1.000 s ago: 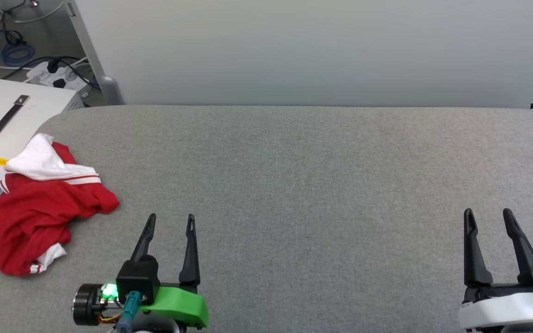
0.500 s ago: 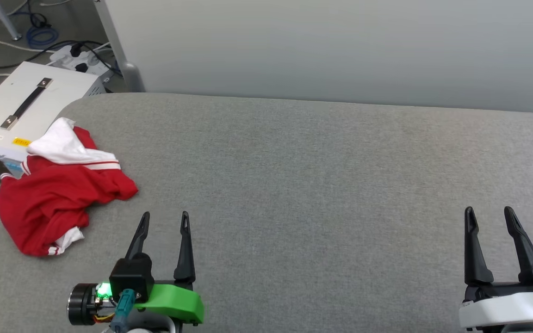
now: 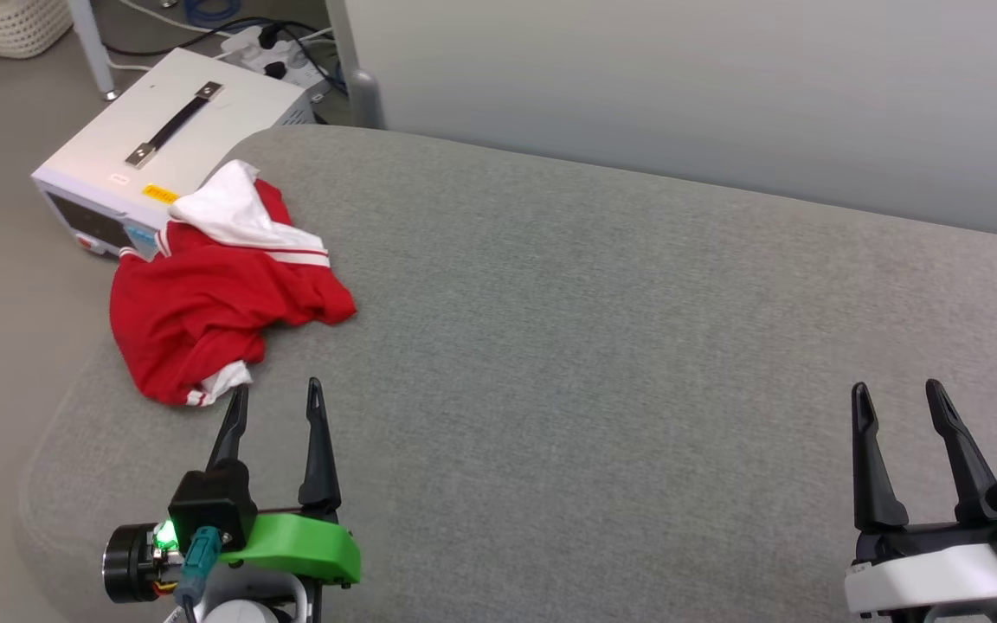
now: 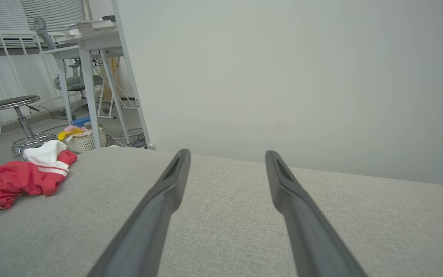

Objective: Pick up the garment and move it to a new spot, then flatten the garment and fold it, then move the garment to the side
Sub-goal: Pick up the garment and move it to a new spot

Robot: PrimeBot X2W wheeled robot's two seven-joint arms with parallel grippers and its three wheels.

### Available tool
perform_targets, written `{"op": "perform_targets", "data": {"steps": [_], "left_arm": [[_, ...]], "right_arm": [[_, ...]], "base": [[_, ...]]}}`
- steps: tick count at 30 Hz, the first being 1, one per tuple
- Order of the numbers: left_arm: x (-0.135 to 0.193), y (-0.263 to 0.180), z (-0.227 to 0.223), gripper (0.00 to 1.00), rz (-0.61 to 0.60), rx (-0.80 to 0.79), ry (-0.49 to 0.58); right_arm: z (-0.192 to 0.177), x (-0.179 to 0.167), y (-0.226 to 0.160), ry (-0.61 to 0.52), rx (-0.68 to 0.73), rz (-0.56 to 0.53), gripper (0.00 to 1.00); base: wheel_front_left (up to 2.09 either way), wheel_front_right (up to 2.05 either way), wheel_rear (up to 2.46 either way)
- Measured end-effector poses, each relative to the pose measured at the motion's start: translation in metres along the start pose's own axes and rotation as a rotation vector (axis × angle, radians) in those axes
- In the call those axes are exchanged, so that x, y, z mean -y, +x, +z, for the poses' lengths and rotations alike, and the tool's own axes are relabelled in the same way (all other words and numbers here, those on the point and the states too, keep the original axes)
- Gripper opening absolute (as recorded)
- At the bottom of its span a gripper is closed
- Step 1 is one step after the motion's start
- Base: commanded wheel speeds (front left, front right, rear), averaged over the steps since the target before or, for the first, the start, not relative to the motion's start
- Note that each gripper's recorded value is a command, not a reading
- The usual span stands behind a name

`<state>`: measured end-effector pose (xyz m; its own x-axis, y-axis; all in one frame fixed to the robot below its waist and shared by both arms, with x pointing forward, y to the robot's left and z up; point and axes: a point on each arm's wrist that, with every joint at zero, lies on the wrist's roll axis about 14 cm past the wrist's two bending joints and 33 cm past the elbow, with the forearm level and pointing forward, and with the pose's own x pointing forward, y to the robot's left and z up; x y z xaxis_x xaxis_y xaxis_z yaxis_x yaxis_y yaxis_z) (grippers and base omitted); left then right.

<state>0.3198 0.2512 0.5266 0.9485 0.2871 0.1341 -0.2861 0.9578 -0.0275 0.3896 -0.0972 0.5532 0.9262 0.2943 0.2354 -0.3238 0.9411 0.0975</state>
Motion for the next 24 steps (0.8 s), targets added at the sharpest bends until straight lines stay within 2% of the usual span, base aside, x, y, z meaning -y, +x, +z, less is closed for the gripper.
{"op": "perform_targets", "data": {"steps": [13, 24], "left_arm": [[-0.072, -0.033, 0.003, 1.0, 0.234, -0.012, -0.001], [-0.111, -0.06, 0.007, 1.0, 0.364, -0.012, 0.018]], "right_arm": [[-0.019, -0.067, 0.032, 0.046, -0.025, 0.208, 1.0], [-0.028, -0.103, 0.043, 0.075, -0.037, 0.312, 1.0]], "base": [[0.0, 0.0, 0.0], [0.0, 0.0, 0.0]]}}
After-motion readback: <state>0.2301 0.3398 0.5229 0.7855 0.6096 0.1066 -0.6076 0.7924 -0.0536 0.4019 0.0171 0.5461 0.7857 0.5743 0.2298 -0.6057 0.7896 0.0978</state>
